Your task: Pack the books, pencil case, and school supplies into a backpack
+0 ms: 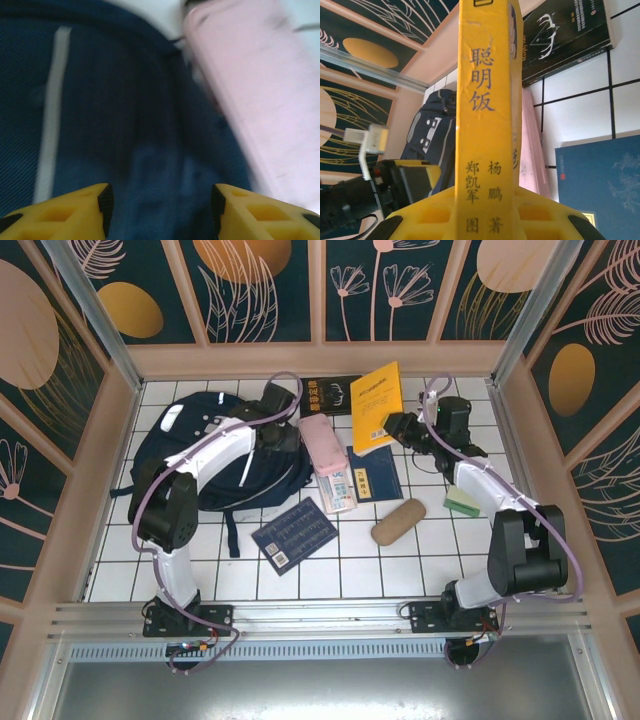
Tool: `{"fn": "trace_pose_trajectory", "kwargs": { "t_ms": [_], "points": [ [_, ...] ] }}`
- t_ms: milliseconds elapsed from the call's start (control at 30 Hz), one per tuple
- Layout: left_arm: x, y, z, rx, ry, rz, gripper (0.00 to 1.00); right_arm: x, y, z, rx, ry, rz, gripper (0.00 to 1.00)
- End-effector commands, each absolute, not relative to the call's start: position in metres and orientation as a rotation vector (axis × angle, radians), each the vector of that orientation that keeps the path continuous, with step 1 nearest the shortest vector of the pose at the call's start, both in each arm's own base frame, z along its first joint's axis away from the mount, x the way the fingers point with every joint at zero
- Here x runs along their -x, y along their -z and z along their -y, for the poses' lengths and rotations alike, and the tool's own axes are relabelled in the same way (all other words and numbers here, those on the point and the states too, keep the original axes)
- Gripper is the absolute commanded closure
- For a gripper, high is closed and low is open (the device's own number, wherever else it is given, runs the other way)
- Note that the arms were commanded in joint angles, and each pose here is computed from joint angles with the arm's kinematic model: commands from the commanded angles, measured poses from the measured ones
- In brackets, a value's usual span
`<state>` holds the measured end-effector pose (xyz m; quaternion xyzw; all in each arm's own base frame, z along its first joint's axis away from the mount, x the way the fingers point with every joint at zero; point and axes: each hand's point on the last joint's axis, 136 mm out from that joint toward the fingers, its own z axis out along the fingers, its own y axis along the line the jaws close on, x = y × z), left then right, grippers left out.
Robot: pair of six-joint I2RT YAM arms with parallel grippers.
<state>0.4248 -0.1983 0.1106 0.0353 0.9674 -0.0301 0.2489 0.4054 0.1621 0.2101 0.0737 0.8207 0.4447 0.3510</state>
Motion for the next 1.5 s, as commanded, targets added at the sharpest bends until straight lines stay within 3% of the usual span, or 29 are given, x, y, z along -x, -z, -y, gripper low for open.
{"fn": "trace_pose_trajectory", "kwargs": {
  "t_ms": [0, 267, 367, 433, 467, 767, 1000, 1233, 1467],
  "points": [
    [-0.402, -0.099, 0.159, -0.199, -0.198, -2.688, 0.44, -0.403, -0.253, -0.169, -0.103, -1.178, -1.967, 1.00],
    [-0.389, -0.058, 0.143, -0.252, -0.325, -2.757, 0.44, -0.398, -0.253, -0.182, -0.083, -1.195, -1.972, 1.00],
    [-0.387, -0.047, 0.143, -0.260, -0.337, -2.778, 0.68, -0.396, -0.255, -0.184, -0.083, -1.209, -1.969, 1.00],
    [-0.388, -0.048, 0.142, -0.247, -0.344, -2.766, 0.94, -0.393, -0.258, -0.186, -0.084, -1.217, -1.958, 1.00],
    [-0.390, -0.053, 0.143, -0.236, -0.334, -2.758, 1.00, -0.392, -0.260, -0.187, -0.086, -1.224, -1.952, 1.00],
    [-0.427, -0.167, 0.173, -0.097, -0.063, -2.577, 1.00, -0.379, -0.263, -0.195, -0.160, -1.309, -1.881, 1.00],
    [-0.447, -0.250, 0.167, -0.015, 0.073, -2.440, 1.00, -0.372, -0.268, -0.226, -0.195, -1.416, -1.811, 1.00],
    [-0.461, -0.302, 0.150, 0.074, 0.267, -2.339, 1.00, -0.376, -0.274, -0.279, -0.228, -1.433, -1.705, 1.00],
    [-0.463, -0.324, 0.146, 0.137, 0.424, -2.268, 1.00, -0.393, -0.256, -0.351, -0.314, -1.528, -1.686, 1.00]
  ]
}}
